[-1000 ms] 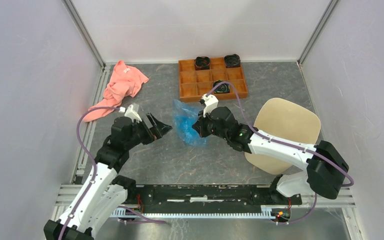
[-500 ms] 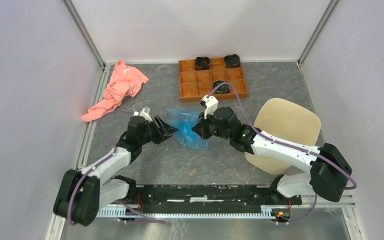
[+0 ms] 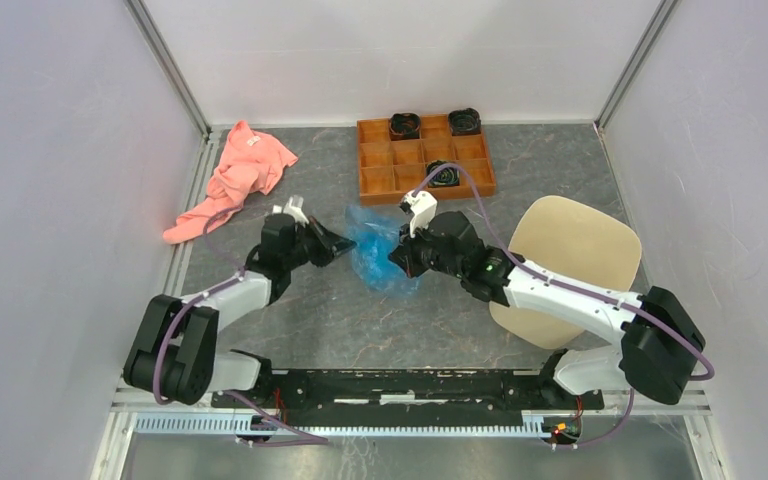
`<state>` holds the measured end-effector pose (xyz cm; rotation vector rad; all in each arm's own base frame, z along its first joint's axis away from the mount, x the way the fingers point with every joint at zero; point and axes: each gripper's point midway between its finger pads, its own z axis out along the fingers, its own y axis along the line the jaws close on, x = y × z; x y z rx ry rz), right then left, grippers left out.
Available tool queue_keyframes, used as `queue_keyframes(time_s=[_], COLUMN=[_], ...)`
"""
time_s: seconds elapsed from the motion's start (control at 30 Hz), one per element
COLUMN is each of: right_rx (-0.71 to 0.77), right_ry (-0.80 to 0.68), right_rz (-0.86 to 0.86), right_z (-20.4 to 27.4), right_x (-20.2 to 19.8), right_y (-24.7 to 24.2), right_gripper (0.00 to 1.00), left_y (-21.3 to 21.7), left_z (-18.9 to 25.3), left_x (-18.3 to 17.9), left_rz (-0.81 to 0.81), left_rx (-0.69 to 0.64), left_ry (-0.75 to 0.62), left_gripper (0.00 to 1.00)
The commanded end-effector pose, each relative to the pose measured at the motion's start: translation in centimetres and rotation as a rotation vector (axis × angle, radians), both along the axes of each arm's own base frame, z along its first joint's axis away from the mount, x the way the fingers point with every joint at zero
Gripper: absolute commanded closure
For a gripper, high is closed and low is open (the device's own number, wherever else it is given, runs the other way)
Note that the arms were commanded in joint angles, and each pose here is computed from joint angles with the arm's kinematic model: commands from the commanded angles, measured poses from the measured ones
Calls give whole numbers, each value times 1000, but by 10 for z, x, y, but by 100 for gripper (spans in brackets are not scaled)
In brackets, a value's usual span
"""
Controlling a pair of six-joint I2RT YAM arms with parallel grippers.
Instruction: Put the trash bags into the trash bin
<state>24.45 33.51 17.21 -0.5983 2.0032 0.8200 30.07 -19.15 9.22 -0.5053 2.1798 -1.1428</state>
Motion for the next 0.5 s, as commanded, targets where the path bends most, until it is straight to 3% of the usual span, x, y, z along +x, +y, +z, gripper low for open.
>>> queue_keyframes(time_s=[0.0, 0.13, 0.2, 0.27, 0.33, 0.37, 0.43, 0.47], right_rx=[-126, -249, -173, -14, 158, 203, 274, 240], right_ry=[-132, -306, -401, -515, -621, -642, -669, -637], right_rz=[-129, -259, -251, -192, -106, -69, -77, -103], right_z=[27, 118, 183, 240, 275, 268, 252, 224], right_x=[37, 76, 70, 42, 9, -1, -6, 1], right_y=[-24, -44, -45, -43, -41, -39, -42, -41], right_gripper=[98, 97, 97, 98, 96, 92, 86, 87], left_y=[-2, 3, 8, 21, 35, 39, 43, 43], left_z=[97, 254, 345, 405, 423, 414, 364, 325], left_x=[37, 21, -22, -67, -94, -96, -83, -71], left_rz=[-25, -49, -62, -39, 8, 30, 69, 91], left_rx=[-14, -11, -42, -70, -81, -78, -55, -42], left_ry=[-226, -538, -772, -952, -1017, -999, -864, -753], left_gripper=[98, 98, 98, 98, 98, 98, 98, 98])
